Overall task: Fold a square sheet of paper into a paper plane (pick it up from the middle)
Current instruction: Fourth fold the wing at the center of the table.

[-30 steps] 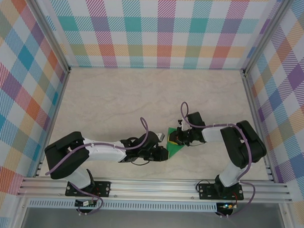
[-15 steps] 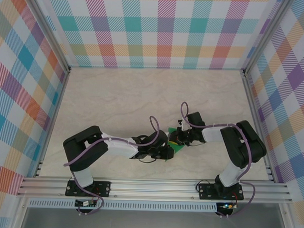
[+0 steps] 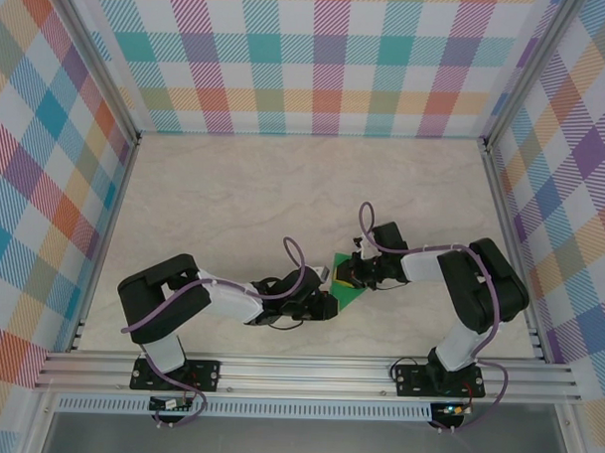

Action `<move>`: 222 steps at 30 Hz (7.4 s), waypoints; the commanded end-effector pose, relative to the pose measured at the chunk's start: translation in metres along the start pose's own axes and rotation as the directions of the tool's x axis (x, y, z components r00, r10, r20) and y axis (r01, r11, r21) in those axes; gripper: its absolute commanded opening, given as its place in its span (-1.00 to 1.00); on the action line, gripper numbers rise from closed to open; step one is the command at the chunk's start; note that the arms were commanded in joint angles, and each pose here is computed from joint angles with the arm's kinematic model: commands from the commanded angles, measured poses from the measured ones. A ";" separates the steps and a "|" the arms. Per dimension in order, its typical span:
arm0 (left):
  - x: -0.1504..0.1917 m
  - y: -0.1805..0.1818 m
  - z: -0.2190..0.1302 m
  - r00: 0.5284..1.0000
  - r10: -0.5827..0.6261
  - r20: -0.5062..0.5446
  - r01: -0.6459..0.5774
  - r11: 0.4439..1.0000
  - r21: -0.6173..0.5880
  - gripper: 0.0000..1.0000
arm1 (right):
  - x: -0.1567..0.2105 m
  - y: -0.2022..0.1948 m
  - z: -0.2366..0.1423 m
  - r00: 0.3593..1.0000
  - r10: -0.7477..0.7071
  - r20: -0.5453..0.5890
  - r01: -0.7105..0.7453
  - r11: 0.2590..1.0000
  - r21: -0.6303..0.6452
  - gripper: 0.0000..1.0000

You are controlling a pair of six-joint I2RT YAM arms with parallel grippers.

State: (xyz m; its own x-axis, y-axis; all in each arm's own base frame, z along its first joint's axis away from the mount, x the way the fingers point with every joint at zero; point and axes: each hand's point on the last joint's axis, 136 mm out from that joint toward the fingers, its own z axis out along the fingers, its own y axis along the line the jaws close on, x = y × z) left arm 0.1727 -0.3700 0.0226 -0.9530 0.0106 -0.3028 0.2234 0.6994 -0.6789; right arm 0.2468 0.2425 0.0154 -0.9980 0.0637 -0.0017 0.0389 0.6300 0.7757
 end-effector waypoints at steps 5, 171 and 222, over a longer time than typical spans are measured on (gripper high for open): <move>0.049 0.050 -0.015 0.989 -0.042 -0.140 0.014 0.981 -0.195 -0.69 | 0.014 -0.055 0.007 0.996 0.094 -0.004 -0.092 0.978 0.186 -0.77; 0.036 0.125 -0.013 0.989 -0.144 0.034 0.145 0.904 -0.403 -0.94 | -0.088 -0.045 -0.044 0.977 0.075 0.198 -0.101 0.987 0.126 -0.83; 0.034 0.101 0.007 0.990 -0.137 0.016 0.135 0.933 -0.333 -0.94 | -0.044 0.056 -0.114 0.970 0.082 0.230 -0.096 0.994 0.047 -0.69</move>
State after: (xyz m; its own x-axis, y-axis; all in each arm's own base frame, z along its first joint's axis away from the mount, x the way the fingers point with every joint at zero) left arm 0.2090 -0.3618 0.0181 -0.9101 -0.2265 -0.3471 0.0812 0.7238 -0.6852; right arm 0.2929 0.1783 0.1313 -0.9433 0.3193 -0.0906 0.1583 0.6726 0.7229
